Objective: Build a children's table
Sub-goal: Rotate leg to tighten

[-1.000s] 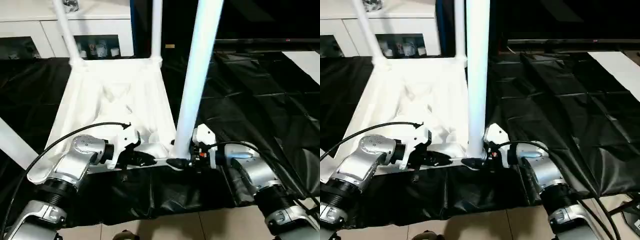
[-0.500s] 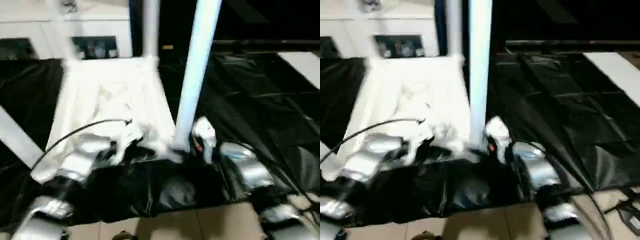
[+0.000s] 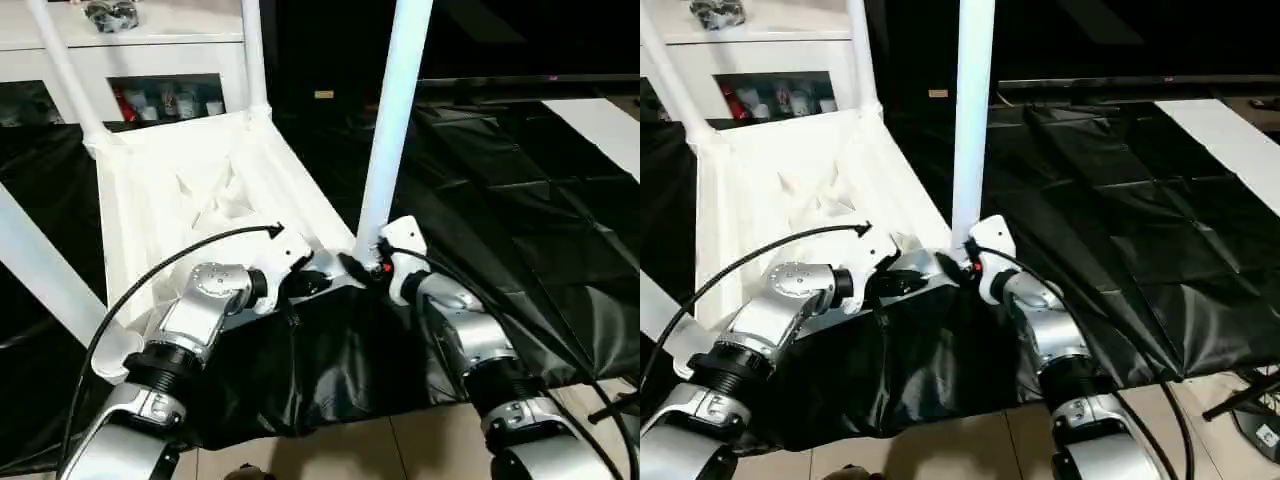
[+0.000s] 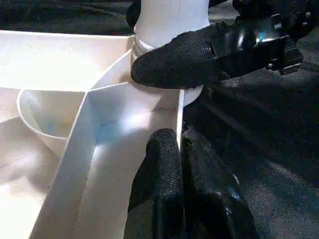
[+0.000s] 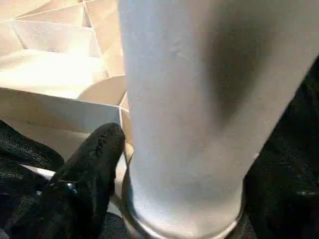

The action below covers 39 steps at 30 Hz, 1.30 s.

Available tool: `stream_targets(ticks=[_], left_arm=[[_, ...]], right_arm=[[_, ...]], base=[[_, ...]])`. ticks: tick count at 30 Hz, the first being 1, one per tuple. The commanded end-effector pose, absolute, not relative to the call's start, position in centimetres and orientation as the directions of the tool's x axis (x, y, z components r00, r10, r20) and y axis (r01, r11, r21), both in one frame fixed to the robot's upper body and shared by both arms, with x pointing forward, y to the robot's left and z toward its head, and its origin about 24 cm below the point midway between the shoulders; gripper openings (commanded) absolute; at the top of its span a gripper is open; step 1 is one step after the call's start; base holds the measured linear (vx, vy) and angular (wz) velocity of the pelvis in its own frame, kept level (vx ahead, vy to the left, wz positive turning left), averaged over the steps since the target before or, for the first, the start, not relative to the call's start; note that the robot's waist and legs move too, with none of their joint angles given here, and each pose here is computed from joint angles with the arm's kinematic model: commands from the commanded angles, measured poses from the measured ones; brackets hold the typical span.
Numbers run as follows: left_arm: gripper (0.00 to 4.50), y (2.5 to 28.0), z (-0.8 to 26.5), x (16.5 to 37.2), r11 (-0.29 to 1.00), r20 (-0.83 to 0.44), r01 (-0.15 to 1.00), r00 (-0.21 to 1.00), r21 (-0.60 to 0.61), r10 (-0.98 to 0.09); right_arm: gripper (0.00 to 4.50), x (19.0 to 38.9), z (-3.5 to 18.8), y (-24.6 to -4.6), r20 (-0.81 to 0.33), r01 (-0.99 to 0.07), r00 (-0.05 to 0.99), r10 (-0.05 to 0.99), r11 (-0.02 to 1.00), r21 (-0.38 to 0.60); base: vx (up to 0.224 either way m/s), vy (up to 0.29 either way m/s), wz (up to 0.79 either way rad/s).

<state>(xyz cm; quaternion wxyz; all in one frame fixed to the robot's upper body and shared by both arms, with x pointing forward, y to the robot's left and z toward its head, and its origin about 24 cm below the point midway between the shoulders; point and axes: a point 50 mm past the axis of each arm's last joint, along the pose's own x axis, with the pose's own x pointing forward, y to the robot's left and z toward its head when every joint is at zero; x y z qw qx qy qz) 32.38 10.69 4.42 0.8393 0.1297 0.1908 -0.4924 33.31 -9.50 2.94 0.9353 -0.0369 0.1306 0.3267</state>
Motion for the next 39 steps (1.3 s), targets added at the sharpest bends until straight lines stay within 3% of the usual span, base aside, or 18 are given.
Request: stream_targets(ticks=[1, 6, 7, 9, 14, 15, 18, 25, 32, 36, 39], left_arm=[[0.0, 7.9, 5.0, 31.9, 0.42, -0.358, 0.908, 0.392, 0.0, -0.847], [0.0, 9.1, 5.0, 31.5, 0.366, -0.36, 0.93, 0.34, -0.005, -0.869], [0.0, 9.8, 5.1, 31.3, 0.333, -0.356, 0.943, 0.306, -0.016, -0.883], [0.0, 10.5, 5.1, 31.1, 0.315, -0.362, 0.949, 0.281, -0.035, -0.888], [0.0, 11.2, 5.1, 30.6, 0.255, -0.361, 0.965, 0.218, -0.059, -0.907], [0.0, 11.5, 5.1, 30.4, 0.235, -0.359, 0.969, 0.194, -0.074, -0.913], [0.0, 12.1, 5.2, 30.0, 0.19, -0.356, 0.977, 0.143, -0.1, -0.923], [0.0, 13.6, 5.3, 29.6, 0.144, -0.379, 0.98, 0.082, -0.139, -0.922], [0.0, 13.8, 5.4, 29.5, 0.152, -0.371, 0.978, 0.09, -0.143, -0.924], [0.0, 13.2, 5.1, 30.1, 0.226, -0.372, 0.969, 0.174, -0.103, -0.912], [0.0, 12.4, 5.0, 31.2, 0.352, -0.365, 0.935, 0.312, -0.048, -0.877]], right_arm=[[3.87, 31.4, 2.7, -4.6, -0.257, -0.799, 0.571, 0.779, 0.6, 0.044], [3.87, 31.1, 2.9, -5.9, -0.268, -0.862, 0.489, 0.83, 0.507, -0.001], [3.87, 30.8, 3.1, -7.0, -0.274, -0.901, 0.421, 0.865, 0.434, -0.012], [3.87, 30.6, 3.4, -7.8, -0.27, -0.921, 0.379, 0.885, 0.39, -0.013], [3.87, 30.5, 3.8, -8.9, -0.266, -0.944, 0.319, 0.909, 0.33, -0.004], [3.63, 30.4, 3.9, -9.2, -0.263, -0.953, 0.289, 0.921, 0.301, 0.008], [3.57, 29.9, 4.2, -9.8, -0.265, -0.973, 0.214, 0.94, 0.229, 0.028], [2.88, 28.7, 4.0, -10.7, -0.304, -0.993, 0.056, 0.951, 0.083, 0.078], [2.59, 28.1, 3.7, -10.2, -0.293, -0.992, 0.015, 0.956, 0.051, 0.118], [2.57, 28.0, 3.3, -9.5, -0.267, -0.986, 0.062, 0.962, 0.1, 0.131], [2.57, 29.3, 2.6, -8.7, -0.281, -0.948, 0.269, 0.921, 0.305, 0.092]], base=[[0.0, 0.0, 0.0], [0.0, 0.0, 0.0], [0.0, 0.0, 0.0], [0.0, 0.0, 0.0], [0.0, 0.0, 0.0], [0.0, 0.0, 0.0], [0.0, 0.0, 0.0], [0.0, 0.0, 0.0], [0.0, 0.0, 0.0], [0.0, 0.0, 0.0], [0.0, 0.0, 0.0]])
